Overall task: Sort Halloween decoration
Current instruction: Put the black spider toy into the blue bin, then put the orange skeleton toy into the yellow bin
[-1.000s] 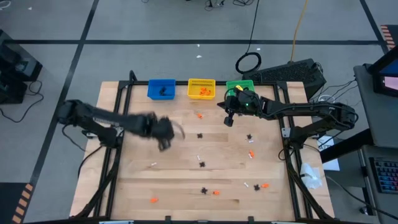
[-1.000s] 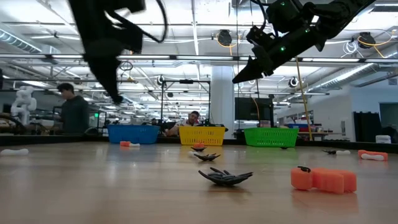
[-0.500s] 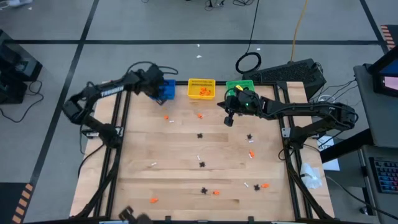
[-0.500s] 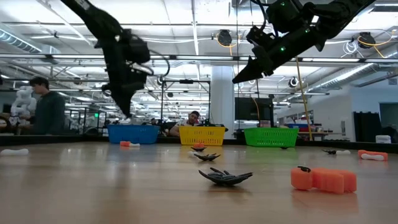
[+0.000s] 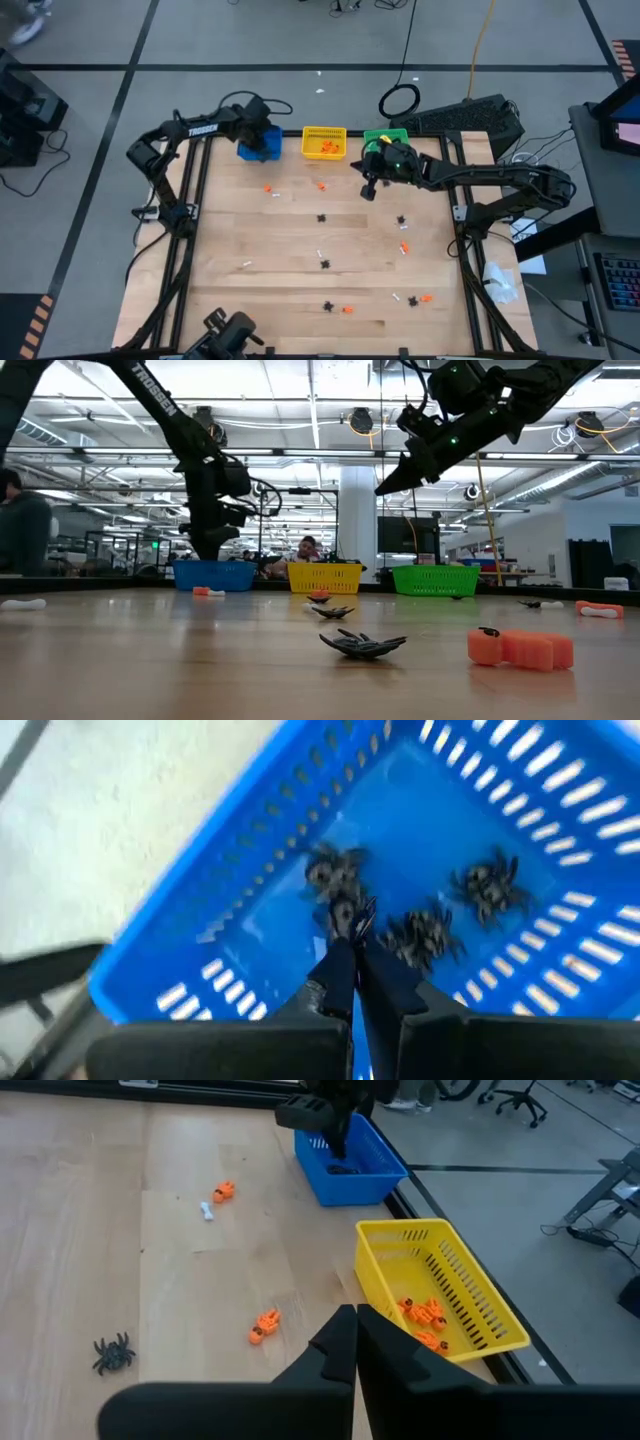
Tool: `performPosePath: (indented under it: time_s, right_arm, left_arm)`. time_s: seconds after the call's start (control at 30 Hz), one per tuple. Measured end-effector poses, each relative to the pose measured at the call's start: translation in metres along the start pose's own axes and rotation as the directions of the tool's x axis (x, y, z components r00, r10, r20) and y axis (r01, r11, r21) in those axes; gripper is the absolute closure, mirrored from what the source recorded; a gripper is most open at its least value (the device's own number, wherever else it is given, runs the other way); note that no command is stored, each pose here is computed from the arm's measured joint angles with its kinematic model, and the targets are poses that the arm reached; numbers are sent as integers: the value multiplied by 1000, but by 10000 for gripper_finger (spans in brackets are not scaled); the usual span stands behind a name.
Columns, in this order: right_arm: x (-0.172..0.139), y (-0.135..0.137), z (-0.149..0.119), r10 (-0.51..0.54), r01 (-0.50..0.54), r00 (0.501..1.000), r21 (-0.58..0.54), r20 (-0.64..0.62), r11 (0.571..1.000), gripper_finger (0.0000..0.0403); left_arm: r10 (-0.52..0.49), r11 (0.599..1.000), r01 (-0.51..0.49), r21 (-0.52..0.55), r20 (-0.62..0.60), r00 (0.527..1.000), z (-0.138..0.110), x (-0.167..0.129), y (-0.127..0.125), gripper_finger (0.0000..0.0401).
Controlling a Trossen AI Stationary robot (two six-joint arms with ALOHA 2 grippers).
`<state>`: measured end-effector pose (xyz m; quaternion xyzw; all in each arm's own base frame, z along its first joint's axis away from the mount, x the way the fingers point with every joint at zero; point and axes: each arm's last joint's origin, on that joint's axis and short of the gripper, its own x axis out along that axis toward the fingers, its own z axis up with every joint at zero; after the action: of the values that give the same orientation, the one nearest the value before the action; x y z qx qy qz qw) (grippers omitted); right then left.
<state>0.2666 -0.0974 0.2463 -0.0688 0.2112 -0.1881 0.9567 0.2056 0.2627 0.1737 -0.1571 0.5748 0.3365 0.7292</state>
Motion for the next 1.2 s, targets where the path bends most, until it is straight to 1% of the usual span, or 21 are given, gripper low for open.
performPosePath:
  time_s: [0.1,0.2,0.27,0.37,0.47,0.53,0.6,0.63,0.67,0.73,0.8,0.9,1.03,1.07,1.13,1.2]
  right_arm:
    - [0,-2,0,-6,6,1000,3,-1,1000,403]
    - [0,-4,-1,-13,13,1000,5,-2,1000,403]
    - [0,-6,-1,-19,19,1000,4,-1,1000,403]
    - [1,-8,-1,-26,26,1000,4,0,1000,403]
    - [1,-9,-1,-28,28,1000,8,5,1000,403]
    - [1,-9,-1,-27,27,1000,1,5,1000,403]
    - [1,-9,-1,-27,27,1000,-16,5,1000,403]
    - [1,-9,-1,-26,27,1000,-19,5,999,403]
    - [1,-9,-1,-26,27,1000,-21,5,999,403]
    - [1,-9,-1,-26,27,1000,-19,5,999,403]
    - [1,-9,-1,-26,27,1000,-17,5,1000,403]
    - [1,-9,-1,-26,26,1000,-17,5,1000,403]
    - [0,-5,0,-13,13,1000,14,8,1000,403]
    - [0,-2,1,-5,5,1000,24,9,1000,403]
    - [-1,6,1,23,-23,1000,36,-4,999,403]
    - [-2,17,0,65,-64,998,33,-28,997,403]
  left_arm:
    - [-1,999,0,55,11,1000,1,0,0,395]
    - [-1,997,0,79,10,1000,1,0,0,384]
    - [-1,997,0,76,10,1000,1,0,0,367]
    - [0,998,-1,70,12,1000,1,0,0,331]
    - [1,997,-2,82,14,1000,2,0,-1,302]
    - [4,998,-7,69,42,999,4,-3,-5,300]
    - [3,996,-11,85,96,995,8,-13,-12,314]
    - [3,996,-16,93,146,989,11,-17,-17,325]
    - [0,995,-20,98,198,980,12,-20,-21,339]
    - [-25,994,-4,109,257,966,9,-24,-30,370]
    - [-40,994,3,107,352,935,9,-30,-38,392]
    - [-59,994,12,108,443,895,-2,-41,-50,393]
    - [-94,993,36,113,561,823,-23,-52,-67,399]
    - [-103,992,43,115,592,799,-29,-56,-71,400]
    - [-132,988,53,143,629,766,-44,-60,-80,399]
    - [-163,983,61,174,670,724,-58,-64,-89,400]
